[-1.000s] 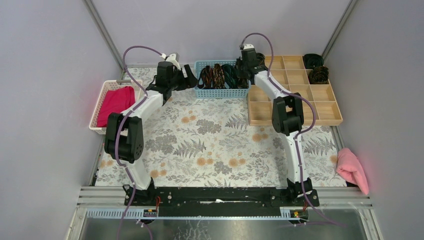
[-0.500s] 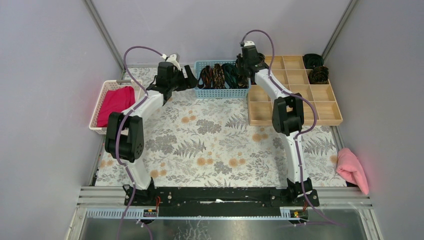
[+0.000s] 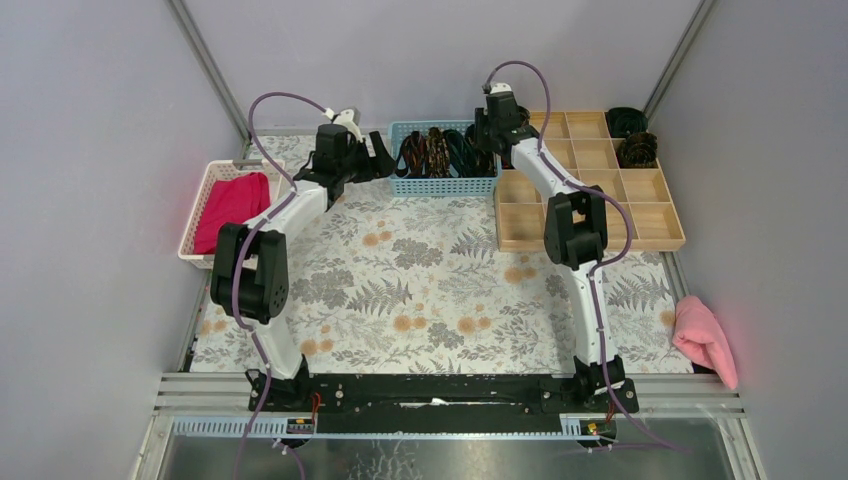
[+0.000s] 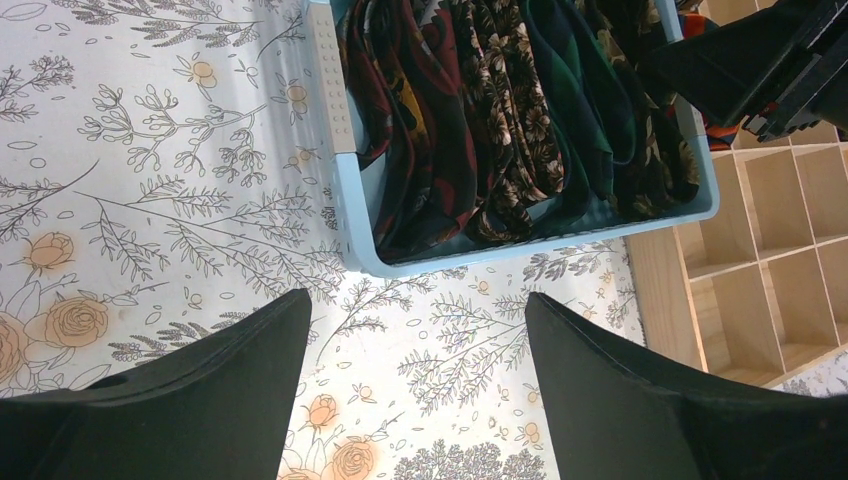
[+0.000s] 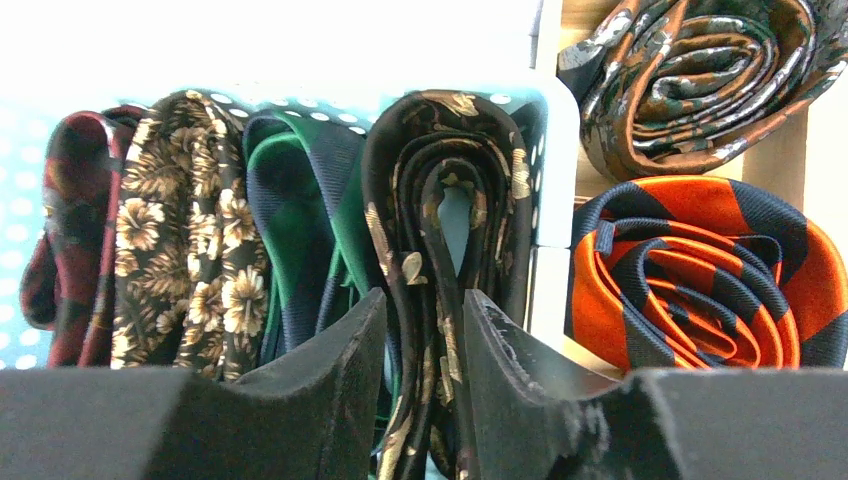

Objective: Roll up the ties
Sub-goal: Pick up the tie from the bin.

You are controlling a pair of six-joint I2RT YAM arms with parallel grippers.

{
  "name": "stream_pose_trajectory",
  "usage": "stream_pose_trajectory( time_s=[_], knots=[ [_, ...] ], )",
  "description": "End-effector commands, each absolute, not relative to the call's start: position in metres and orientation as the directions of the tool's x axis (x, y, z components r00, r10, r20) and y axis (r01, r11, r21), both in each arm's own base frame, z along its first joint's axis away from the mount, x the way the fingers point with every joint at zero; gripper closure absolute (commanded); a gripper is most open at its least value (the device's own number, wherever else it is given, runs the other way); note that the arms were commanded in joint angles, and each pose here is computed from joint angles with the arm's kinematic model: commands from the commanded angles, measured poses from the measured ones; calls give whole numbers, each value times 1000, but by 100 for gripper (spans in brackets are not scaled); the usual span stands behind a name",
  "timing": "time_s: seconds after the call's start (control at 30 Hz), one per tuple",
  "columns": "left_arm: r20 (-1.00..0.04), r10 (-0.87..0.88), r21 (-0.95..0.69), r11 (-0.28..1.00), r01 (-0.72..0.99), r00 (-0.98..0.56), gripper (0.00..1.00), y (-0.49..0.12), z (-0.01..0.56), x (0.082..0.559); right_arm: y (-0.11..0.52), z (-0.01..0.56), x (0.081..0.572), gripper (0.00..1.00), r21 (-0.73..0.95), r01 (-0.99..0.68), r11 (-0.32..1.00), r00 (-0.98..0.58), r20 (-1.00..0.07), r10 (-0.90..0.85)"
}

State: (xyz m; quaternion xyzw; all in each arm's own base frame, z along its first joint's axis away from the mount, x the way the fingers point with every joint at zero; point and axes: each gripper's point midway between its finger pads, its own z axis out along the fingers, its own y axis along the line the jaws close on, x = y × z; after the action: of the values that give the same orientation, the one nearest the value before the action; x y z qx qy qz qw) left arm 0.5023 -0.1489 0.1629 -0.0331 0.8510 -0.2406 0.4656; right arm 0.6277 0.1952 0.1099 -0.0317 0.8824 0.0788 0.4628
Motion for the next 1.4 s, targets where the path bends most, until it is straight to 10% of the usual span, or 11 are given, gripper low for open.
stream_pose_trajectory(
  time_s=[0.0,0.47,1.37],
  knots=[
    [-790,-264,-424,887,182,-554,14,-146,160,509,197,119,639,54,135,-142,981,-541,-840,38],
    [-789,-262,-429,883,191,-556,14,-147,160,510,195,103,645,70,128,-117,985,-553,-832,42],
    [-787,-266,-439,876,201,-557,14,-150,161,510,188,51,642,57,68,-108,992,-633,-774,-16]
  ],
)
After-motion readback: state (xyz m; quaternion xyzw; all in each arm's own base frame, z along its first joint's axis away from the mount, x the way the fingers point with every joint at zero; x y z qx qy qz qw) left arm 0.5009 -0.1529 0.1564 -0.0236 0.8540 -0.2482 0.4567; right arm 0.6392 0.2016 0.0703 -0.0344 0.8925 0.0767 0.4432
